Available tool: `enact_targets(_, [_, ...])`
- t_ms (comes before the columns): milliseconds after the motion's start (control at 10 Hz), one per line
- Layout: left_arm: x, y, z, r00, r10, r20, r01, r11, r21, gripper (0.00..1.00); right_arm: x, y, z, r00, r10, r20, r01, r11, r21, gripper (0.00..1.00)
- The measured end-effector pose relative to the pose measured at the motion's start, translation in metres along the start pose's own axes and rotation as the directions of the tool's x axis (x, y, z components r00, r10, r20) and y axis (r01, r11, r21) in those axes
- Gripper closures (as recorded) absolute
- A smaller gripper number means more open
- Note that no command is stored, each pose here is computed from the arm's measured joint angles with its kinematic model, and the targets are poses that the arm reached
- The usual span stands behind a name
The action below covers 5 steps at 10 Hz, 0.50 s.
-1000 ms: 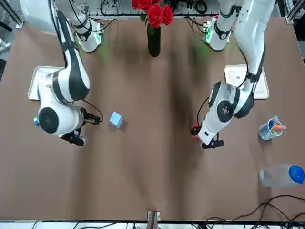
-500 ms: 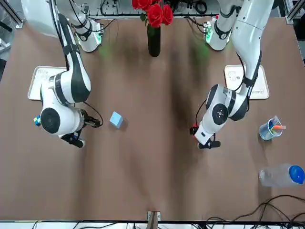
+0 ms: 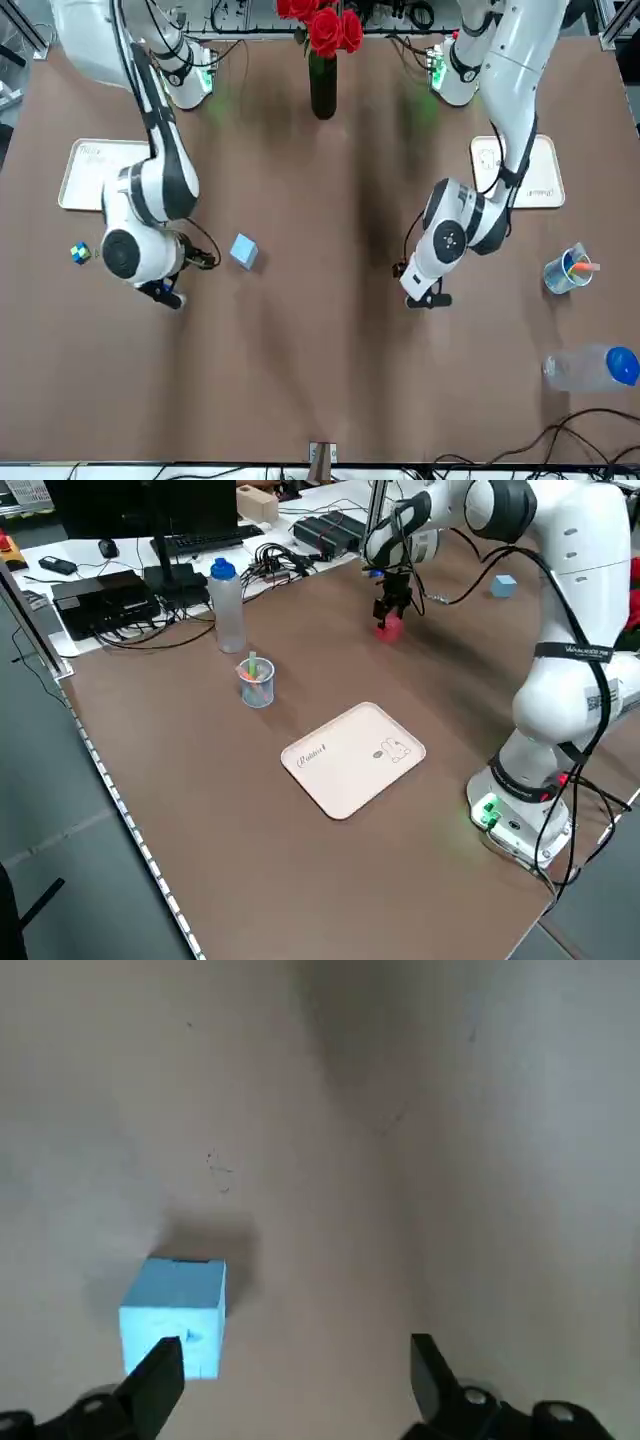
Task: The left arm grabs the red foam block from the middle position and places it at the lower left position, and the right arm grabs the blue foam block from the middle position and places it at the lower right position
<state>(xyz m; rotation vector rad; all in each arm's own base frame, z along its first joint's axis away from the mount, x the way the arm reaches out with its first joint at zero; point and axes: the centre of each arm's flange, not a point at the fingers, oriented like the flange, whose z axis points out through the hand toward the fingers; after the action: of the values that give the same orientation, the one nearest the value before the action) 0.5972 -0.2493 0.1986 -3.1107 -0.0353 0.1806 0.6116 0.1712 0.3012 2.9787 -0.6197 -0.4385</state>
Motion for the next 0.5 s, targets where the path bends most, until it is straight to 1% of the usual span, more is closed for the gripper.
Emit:
enact_targets(100, [0.000, -0.001, 0.002, 1.000, -0.002, 0.003, 0.002, 1.000, 0.002, 0.31, -0.006, -0.006, 0.007, 0.999, 0.036, -0.018, -0.036, 0.999, 0.011, 0.00])
enact_targets(200, [0.001, -0.005, 0.000, 1.000, -0.007, 0.018, 0.007, 1.000, 0.011, 0.38, -0.014, -0.016, 0.008, 0.996, 0.077, -0.035, -0.076, 0.997, 0.031, 0.00])
enact_targets(400, [0.005, -0.033, -0.015, 0.995, -0.048, 0.091, 0.042, 0.997, 0.059, 0.38, -0.034, -0.043, 0.007, 0.983, 0.169, -0.068, -0.164, 0.984, 0.075, 0.00])
enact_targets(500, [0.010, -0.060, -0.038, 0.991, -0.077, 0.106, 0.070, 0.995, 0.072, 0.38, -0.044, -0.054, 0.015, 0.977, 0.191, -0.089, -0.183, 0.978, 0.097, 0.00])
